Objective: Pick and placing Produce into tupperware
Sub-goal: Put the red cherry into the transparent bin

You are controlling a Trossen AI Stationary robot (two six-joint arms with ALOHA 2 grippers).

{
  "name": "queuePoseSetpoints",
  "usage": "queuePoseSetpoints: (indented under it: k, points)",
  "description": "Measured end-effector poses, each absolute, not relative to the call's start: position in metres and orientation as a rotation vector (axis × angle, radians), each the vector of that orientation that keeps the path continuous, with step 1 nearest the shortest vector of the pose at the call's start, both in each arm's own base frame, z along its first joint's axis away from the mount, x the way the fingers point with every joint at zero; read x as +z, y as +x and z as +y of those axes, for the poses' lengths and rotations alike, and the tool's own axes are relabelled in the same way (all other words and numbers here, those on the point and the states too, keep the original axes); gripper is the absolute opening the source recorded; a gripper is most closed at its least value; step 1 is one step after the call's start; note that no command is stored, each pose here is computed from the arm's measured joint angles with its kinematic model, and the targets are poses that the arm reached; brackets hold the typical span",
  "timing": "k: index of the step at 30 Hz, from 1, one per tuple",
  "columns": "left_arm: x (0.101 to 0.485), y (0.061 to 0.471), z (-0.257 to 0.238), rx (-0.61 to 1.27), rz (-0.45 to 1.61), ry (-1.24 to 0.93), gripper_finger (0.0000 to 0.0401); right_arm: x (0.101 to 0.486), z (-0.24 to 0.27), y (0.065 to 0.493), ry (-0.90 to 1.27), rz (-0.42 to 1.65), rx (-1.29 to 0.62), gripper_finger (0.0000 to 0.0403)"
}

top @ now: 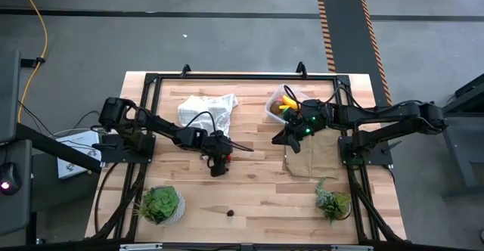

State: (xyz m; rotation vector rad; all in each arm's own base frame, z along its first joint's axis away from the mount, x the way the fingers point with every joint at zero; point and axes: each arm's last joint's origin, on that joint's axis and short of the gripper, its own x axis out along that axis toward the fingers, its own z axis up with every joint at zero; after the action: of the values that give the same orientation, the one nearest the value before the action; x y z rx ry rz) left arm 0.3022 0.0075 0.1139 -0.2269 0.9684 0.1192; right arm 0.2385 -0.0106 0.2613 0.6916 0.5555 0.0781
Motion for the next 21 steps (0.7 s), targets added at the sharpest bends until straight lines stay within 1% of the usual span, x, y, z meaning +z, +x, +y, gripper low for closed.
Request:
queuePoseSetpoints:
  k: [13,16,21]
  points:
    - [0.1141,0.3026,0.0078,0.137,0.961,-0.217,0.0139,0.2612,-0.0106,0.2385,0.691,0.556,0.079,0.0075]
    - [0.1140,0.3025,0.0079,0.131,0.963,-0.200,0.0127,0.2612,-0.0106,0.2385,0.692,0.556,0.078,0.0075]
    - [0.1140,0.3024,0.0082,0.134,0.964,-0.198,0.0089,0.2612,-0.0106,0.2385,0.692,0.557,0.078,0.0075]
